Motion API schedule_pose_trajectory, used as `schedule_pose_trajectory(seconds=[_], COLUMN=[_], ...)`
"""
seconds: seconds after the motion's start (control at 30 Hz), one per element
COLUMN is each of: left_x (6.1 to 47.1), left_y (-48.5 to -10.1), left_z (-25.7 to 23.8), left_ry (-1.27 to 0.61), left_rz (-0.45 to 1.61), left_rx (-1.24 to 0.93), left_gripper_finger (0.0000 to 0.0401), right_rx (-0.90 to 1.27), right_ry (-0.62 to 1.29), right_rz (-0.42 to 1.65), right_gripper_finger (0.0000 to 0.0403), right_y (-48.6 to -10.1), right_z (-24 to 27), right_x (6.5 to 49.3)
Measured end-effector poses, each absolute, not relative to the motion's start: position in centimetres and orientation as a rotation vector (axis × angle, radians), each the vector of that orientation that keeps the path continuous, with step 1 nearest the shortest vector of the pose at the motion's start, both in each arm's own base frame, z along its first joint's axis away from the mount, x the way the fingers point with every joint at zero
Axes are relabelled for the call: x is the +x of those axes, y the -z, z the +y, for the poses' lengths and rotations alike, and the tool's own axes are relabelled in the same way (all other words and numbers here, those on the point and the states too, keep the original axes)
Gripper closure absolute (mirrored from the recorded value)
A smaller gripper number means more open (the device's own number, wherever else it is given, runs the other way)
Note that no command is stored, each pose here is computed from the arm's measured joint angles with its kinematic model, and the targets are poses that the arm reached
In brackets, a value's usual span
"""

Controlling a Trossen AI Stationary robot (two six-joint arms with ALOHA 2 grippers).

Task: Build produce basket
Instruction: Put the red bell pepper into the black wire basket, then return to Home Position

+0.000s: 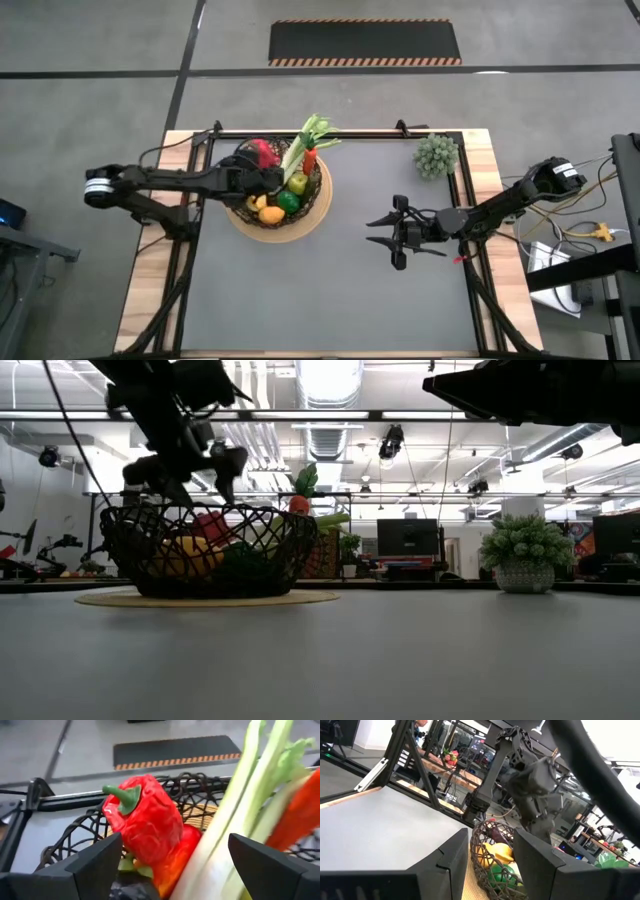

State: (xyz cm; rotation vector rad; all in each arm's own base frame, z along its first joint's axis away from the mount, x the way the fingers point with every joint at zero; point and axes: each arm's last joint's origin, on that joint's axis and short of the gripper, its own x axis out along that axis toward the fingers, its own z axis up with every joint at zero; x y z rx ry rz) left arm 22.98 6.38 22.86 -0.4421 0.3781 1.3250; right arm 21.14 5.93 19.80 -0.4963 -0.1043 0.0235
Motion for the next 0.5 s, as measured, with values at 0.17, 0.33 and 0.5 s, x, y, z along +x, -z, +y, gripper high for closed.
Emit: schedule_pose_trajectory(seconds=[0.17,0.33,0.5], left_x=[21.7,21.3,21.7], left_y=[-24.7,-26.9,-29.1], left_z=[5.9,4.3,0.1], left_ry=[-1.258,-1.084,-0.779], left_rz=[0.344,0.306,0.255], left_rx=[-0.503,-0.517,-0.369], left_gripper_finger=[0.0055,0.0056,0.0056], right_rx=[-0.496,-0.496,-0.49], right_ry=[-0.023,-0.028,-0.099], right_rz=[-0.105,-0.106,-0.126], right_gripper_finger=[0.0259,0.0259,0.0259], right_y=[-19.8,-19.8,-19.8], right_z=[5.9,5.9,6.2], right_x=[21.1,21.1,21.1])
